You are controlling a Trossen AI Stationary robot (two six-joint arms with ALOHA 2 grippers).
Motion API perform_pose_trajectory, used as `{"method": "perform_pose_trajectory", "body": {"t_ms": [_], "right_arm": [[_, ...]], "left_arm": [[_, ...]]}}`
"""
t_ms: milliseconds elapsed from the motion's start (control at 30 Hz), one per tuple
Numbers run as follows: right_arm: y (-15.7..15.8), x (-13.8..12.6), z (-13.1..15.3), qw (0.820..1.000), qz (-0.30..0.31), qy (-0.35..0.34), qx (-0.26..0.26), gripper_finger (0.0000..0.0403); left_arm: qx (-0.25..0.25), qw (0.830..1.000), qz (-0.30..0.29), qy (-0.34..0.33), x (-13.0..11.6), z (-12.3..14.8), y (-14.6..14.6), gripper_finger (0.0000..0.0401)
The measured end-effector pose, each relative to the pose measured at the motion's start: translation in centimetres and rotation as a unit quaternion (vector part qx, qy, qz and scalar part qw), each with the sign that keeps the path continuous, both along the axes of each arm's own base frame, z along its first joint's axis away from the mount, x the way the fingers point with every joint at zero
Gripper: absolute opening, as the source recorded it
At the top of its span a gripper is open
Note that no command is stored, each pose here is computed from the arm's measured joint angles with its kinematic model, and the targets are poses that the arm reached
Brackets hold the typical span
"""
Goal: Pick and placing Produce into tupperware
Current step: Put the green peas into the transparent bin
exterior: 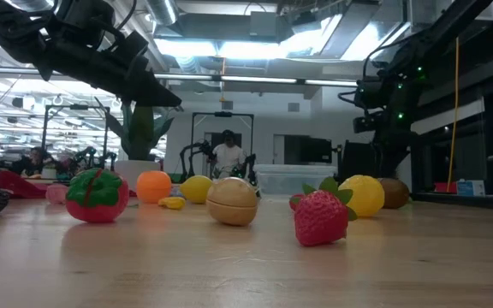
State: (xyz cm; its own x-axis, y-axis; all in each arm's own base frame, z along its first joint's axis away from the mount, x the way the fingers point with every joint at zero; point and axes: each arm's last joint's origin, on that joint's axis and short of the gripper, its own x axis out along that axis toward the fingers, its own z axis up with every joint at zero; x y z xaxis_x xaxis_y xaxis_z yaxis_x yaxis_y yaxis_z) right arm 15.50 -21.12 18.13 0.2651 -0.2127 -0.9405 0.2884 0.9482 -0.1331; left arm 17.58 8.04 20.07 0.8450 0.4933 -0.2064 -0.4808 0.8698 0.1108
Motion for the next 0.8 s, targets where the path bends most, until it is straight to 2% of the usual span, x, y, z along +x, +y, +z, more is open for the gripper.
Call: {"method": "perform_pose_trajectory", "body": {"t_ms": [333,467,633,800], "right_arm": [[0.0,-0.1,-0.2,0.999,0.035,0.019,-0.004,0.0298],[-0.3,0.0,-1.5,0.998,0.036,0.045,0.012,0.0298],[-0.9,0.1,-3.3,0.993,0.035,0.109,0.003,0.0298],[-1.2,0.3,-4.6,0.991,0.046,0.128,0.016,0.0298]], "left_arm": [[0.0,1.0,0.0,0.0,0.0,0.0,0.0,0.011],[0.0,1.0,0.0,0.0,0.0,0.0,0.0,0.011],[0.0,1.0,0.0,0.0,0.0,0.0,0.0,0.011],[0.0,1.0,0.0,0.0,0.0,0.0,0.0,0.011]]}}
